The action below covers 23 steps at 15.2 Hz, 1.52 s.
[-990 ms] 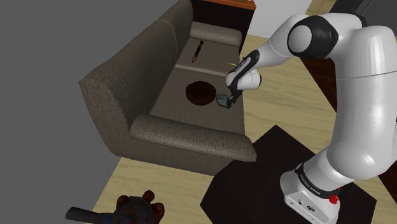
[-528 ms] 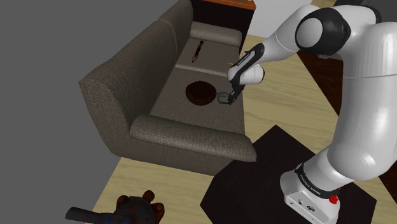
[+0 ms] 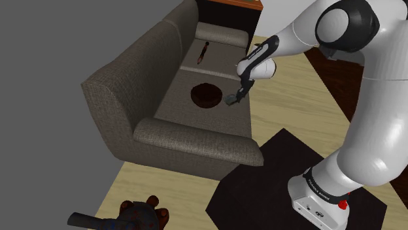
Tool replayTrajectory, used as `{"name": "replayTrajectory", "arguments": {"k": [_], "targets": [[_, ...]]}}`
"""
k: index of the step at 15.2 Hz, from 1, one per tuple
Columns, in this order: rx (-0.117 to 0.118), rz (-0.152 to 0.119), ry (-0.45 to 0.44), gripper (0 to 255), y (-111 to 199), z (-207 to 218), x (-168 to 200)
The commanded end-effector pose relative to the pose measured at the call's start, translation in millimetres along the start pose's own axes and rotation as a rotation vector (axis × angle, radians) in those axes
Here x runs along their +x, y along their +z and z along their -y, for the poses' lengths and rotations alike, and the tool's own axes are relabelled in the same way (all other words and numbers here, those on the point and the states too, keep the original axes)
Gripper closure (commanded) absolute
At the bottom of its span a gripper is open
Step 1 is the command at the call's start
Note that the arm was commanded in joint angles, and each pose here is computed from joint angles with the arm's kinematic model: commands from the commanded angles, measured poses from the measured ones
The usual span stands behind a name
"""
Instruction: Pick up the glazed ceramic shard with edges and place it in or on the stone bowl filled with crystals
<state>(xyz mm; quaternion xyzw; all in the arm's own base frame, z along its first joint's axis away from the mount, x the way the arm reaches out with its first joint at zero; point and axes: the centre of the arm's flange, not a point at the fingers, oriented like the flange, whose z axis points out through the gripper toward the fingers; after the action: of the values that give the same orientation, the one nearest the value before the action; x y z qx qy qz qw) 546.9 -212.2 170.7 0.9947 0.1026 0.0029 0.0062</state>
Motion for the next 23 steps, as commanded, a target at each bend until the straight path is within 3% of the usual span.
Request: {"name": "replayTrajectory", "arguments": {"k": [1,12,13,14,23], "targets": [[0.000,0.000,0.000,255,-9.9,-0.2,-0.4],[0.000,0.000,0.000,255,-68.0,-0.9,-0.1],[0.000,0.000,0.000,255,-62.7,0.1,-0.8],[0.000,0.000,0.000,0,-62.7,0.1,-0.8],[0.301,0.110,0.557,0,-6.9,-138.3,59.8]]}}
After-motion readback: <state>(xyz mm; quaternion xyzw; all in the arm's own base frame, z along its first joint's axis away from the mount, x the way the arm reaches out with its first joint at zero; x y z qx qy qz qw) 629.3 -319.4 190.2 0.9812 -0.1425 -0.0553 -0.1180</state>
